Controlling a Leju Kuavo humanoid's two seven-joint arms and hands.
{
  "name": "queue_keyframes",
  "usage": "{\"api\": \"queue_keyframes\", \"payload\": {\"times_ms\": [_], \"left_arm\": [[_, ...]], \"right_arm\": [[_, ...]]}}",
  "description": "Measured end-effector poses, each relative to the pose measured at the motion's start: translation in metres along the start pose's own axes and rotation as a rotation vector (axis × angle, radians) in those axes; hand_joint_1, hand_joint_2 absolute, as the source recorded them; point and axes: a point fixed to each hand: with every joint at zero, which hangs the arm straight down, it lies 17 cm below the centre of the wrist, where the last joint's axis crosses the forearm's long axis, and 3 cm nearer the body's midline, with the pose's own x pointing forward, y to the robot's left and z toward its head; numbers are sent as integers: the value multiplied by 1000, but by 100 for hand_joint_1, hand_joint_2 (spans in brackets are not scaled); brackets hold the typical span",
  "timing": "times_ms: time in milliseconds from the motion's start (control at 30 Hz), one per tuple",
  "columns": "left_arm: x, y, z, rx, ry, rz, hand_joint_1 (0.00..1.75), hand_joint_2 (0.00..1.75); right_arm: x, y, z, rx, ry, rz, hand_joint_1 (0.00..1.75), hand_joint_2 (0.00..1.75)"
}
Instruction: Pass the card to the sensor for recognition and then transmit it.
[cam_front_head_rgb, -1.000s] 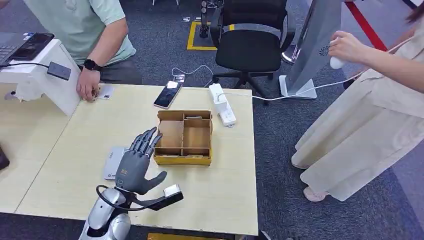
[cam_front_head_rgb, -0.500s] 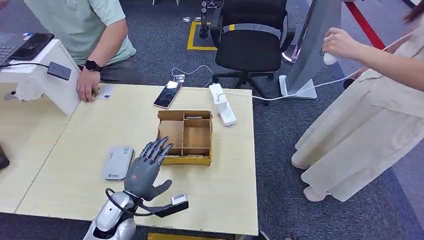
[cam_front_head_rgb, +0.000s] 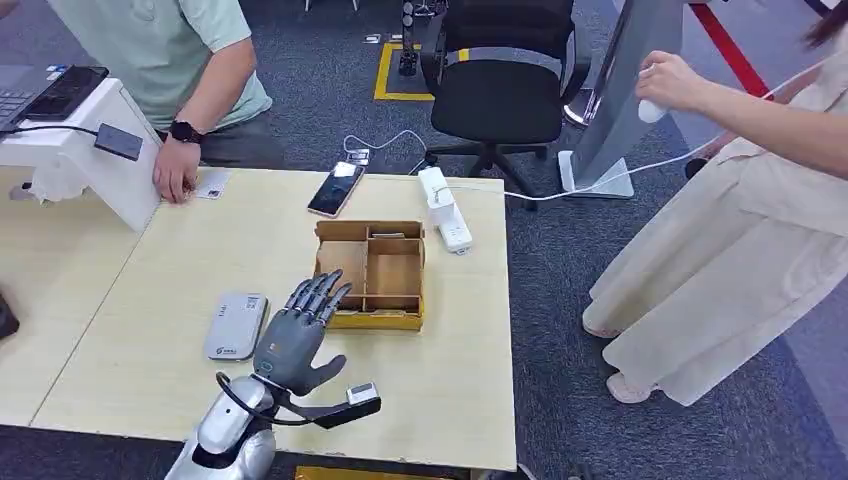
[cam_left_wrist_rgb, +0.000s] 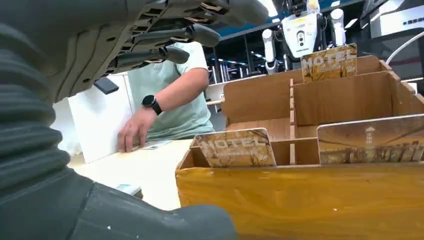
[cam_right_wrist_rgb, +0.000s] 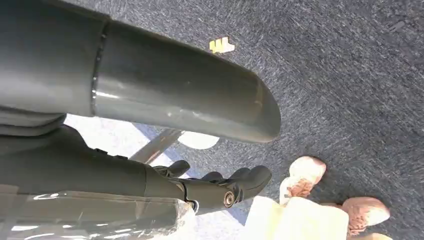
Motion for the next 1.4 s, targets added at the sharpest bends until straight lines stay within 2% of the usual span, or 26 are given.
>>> {"api": "queue_keyframes", "payload": {"times_ms": [767, 1400], "left_arm": [[-3, -13, -9, -27, 34, 6, 0, 175], [-9, -9, -21, 12, 32, -111, 0, 175]], "right_arm": [[7, 1, 0, 4, -17, -1, 0, 0], [10, 3, 0, 16, -16, 1, 0, 0]]}}
